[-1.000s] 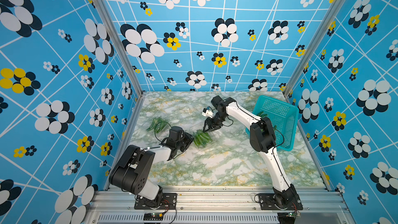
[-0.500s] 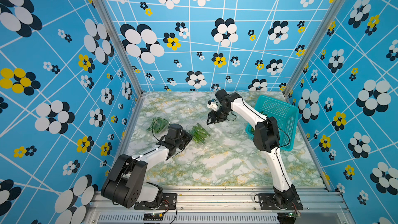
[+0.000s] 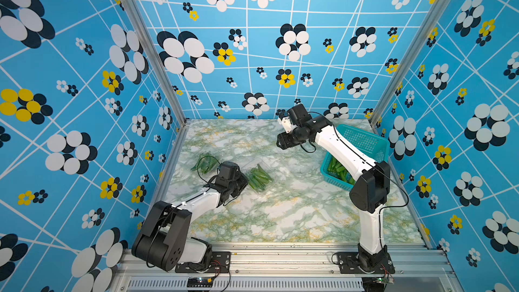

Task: Take small green peppers out of containers
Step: Open the packing box at the center of the board.

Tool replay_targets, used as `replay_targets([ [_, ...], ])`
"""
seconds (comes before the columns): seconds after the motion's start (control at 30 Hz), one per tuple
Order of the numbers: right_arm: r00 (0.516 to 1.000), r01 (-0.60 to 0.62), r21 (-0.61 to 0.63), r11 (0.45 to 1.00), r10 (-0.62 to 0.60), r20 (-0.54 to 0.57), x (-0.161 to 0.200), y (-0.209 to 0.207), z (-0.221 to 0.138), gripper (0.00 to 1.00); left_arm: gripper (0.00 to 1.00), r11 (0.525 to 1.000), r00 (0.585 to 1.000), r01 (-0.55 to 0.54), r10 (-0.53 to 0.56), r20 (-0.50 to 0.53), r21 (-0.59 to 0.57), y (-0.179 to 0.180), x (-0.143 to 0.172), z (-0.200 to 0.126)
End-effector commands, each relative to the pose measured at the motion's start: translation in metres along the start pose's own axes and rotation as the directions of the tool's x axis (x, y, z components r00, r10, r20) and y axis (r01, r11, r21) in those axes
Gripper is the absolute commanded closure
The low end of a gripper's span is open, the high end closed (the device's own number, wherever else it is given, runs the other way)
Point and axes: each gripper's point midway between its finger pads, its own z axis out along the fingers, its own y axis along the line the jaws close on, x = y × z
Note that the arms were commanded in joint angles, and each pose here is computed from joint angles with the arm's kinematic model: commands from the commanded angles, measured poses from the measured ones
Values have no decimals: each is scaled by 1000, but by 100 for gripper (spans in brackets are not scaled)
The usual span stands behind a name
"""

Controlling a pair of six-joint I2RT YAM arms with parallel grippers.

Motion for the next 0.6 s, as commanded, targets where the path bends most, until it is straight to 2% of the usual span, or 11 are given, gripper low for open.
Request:
replay_targets([
  [0.0,990,81,-10,997,-81,-111,36,31,15,41,86,1000,1000,-20,20,9,-9,-4,-2,1],
  [0.57,948,209,-107,972,-228,-223,95,119,40,41,86,999,1000,-29,29,1,18,-2,1,5],
])
